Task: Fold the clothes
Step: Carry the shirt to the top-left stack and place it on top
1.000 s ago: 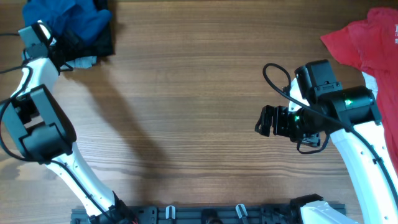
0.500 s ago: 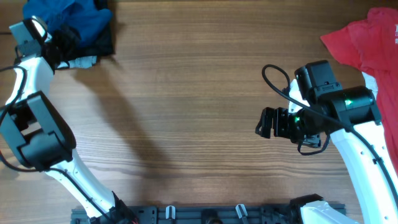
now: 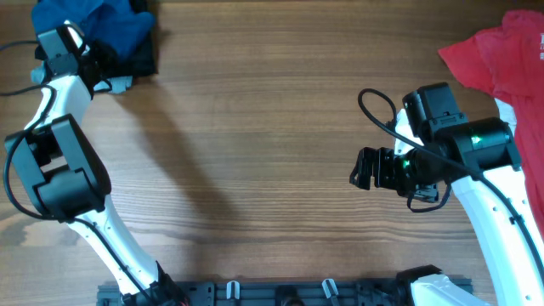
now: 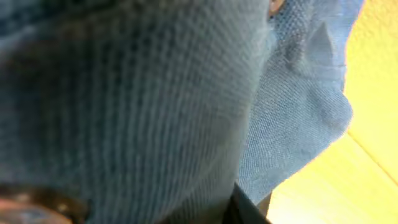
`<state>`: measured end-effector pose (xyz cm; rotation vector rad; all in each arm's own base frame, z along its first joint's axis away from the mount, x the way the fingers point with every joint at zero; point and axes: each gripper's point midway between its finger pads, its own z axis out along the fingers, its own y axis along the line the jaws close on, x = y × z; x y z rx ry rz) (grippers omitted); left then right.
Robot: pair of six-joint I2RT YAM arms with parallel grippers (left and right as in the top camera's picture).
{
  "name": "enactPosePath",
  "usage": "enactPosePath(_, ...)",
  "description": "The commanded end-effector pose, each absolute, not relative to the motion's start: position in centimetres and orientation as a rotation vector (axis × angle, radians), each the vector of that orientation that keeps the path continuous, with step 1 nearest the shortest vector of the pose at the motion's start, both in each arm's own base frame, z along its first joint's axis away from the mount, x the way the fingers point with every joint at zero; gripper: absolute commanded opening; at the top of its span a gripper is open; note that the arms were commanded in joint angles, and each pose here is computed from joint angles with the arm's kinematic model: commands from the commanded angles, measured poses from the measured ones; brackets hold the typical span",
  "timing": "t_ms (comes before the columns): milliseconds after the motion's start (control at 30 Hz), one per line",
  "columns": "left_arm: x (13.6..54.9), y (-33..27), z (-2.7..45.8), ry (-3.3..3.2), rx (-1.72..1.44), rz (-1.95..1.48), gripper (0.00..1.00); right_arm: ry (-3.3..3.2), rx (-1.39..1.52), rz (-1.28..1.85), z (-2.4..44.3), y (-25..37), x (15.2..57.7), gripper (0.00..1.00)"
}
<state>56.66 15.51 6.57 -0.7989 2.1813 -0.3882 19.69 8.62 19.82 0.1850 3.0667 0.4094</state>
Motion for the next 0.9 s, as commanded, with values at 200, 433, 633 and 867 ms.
enactPosePath(200,57.3,9.7,8.9,2.072,-0.995,-1.017,0.5,3.046,0.193,0.424,20.1,8.7,19.8,0.97)
enactPosePath(433,56.4,8.2,13.5,2.045,-0.855,-1.199,0.99,3.035,0.191,0.428,20.1,8.8,20.1,0.97)
enactPosePath(633,55.4,7.8,24.7,1.906,-0.598,-1.094,0.89,3.004,0.177,0.436,20.2,8.9,20.8,0.98)
enactPosePath(867,56.5,17.5,24.1,1.762,-0.87,-0.455,0.04,2.995,0.178,0.438,20.3,9.0,21.0,0.99)
